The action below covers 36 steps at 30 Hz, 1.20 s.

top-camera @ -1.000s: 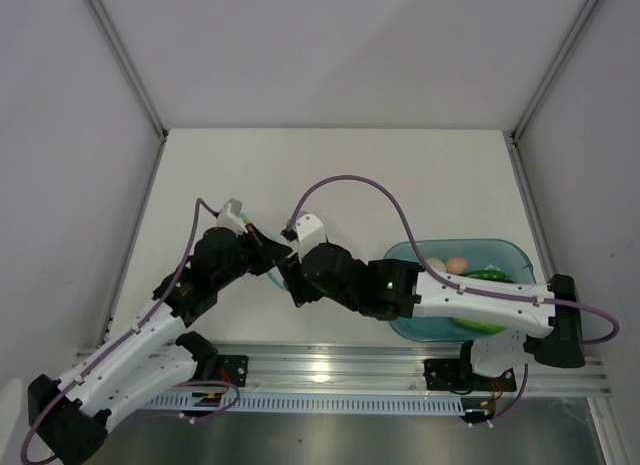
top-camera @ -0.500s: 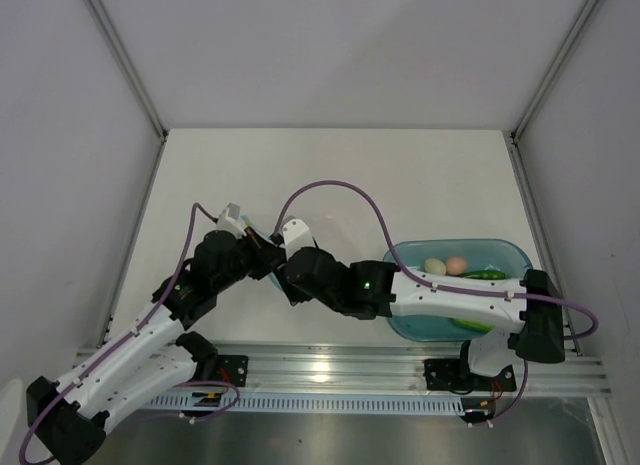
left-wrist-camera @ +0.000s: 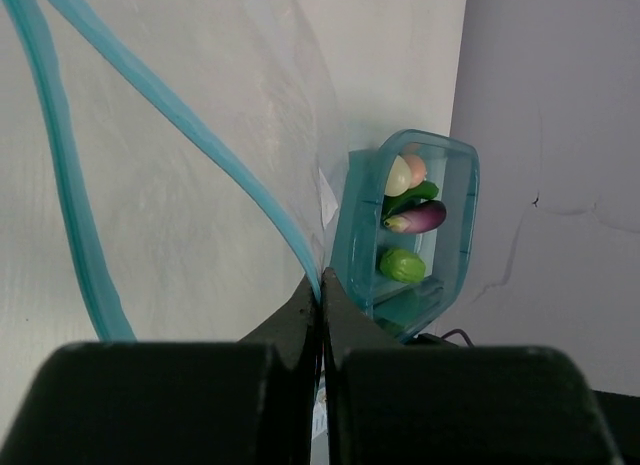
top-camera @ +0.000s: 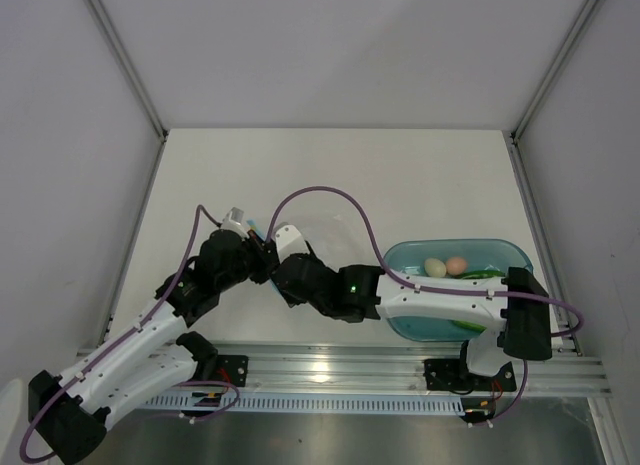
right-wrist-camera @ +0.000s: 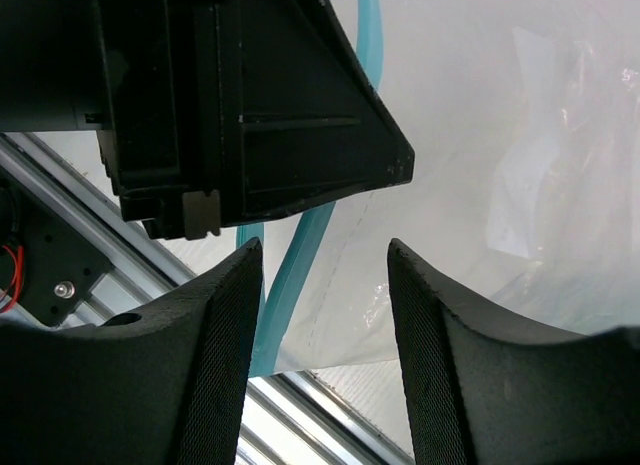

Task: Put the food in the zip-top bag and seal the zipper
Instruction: Open the zipper of the food storage bag.

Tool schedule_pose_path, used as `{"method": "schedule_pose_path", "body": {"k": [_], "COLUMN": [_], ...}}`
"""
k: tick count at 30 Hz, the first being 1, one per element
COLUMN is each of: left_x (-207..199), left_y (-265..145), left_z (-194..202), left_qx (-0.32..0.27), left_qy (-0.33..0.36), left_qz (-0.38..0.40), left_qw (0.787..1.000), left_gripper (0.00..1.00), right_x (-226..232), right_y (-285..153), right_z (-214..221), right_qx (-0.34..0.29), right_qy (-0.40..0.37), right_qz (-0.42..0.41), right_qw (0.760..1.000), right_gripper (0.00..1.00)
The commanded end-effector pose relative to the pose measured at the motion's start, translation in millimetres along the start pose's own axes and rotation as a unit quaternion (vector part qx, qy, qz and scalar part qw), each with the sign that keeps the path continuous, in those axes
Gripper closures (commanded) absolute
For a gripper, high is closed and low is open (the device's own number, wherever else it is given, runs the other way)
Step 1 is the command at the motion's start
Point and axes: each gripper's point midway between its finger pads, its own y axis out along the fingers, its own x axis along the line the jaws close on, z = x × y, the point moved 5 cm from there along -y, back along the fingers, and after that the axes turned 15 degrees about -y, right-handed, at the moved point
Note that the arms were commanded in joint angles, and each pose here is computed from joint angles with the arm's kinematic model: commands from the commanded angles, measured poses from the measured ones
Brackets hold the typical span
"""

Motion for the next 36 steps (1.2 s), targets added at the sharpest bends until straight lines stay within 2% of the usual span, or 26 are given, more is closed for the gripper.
{"method": "schedule_pose_path", "body": {"k": [1,12,15,18,20,23,24,25,28,30,31,32,36], "left_x": [-17,-17,-18,-18,-20,-19,-20,-20,-20,-21,-21,-22,-20], "left_y": [-4,-6,-7,-7,-7,-7,-7,-6,-6,-6,-8,-10,-24], "left_z": [4,4,5,5,6,7,7,7,7,9,10,11,10], "left_qx": [0.017,0.017,0.018,0.019,0.022,0.025,0.027,0.027,0.028,0.036,0.039,0.041,0.027], "left_qy": [-0.009,-0.021,-0.025,-0.030,-0.032,-0.032,-0.031,-0.031,-0.010,0.006,0.024,0.032,0.057], "left_qz": [0.012,0.016,0.021,0.024,0.026,0.028,0.029,0.030,0.037,0.053,0.062,0.072,0.117], "left_qw": [1.000,1.000,0.999,0.999,0.999,0.999,0.999,0.999,0.999,0.998,0.997,0.996,0.991], "left_gripper": [0.99,0.99,1.00,1.00,1.00,0.99,0.99,0.99,0.99,0.91,0.81,0.61,0.35], "right_x": [2,0,-2,-4,-4,-6,-9,-10,-13,-14,-14,-15,-15], "right_y": [2,7,7,7,7,7,7,7,4,1,1,-1,-1], "right_z": [-12,2,5,8,10,13,14,14,11,10,10,10,12], "right_qx": [-0.019,-0.015,-0.016,-0.015,-0.013,-0.011,-0.010,-0.010,-0.013,-0.017,-0.017,-0.019,-0.021], "right_qy": [0.000,0.000,0.006,0.012,0.012,0.011,0.011,0.009,0.008,0.009,0.010,0.011,0.020], "right_qz": [0.019,0.048,0.058,0.069,0.073,0.084,0.091,0.095,0.099,0.097,0.093,0.091,0.079], "right_qw": [1.000,0.999,0.998,0.997,0.997,0.996,0.996,0.995,0.995,0.995,0.995,0.996,0.996], "right_gripper": [0.45,0.56,0.67,0.70,0.79,0.86,0.96,1.00,1.00,1.00,1.00,1.00,1.00]}}
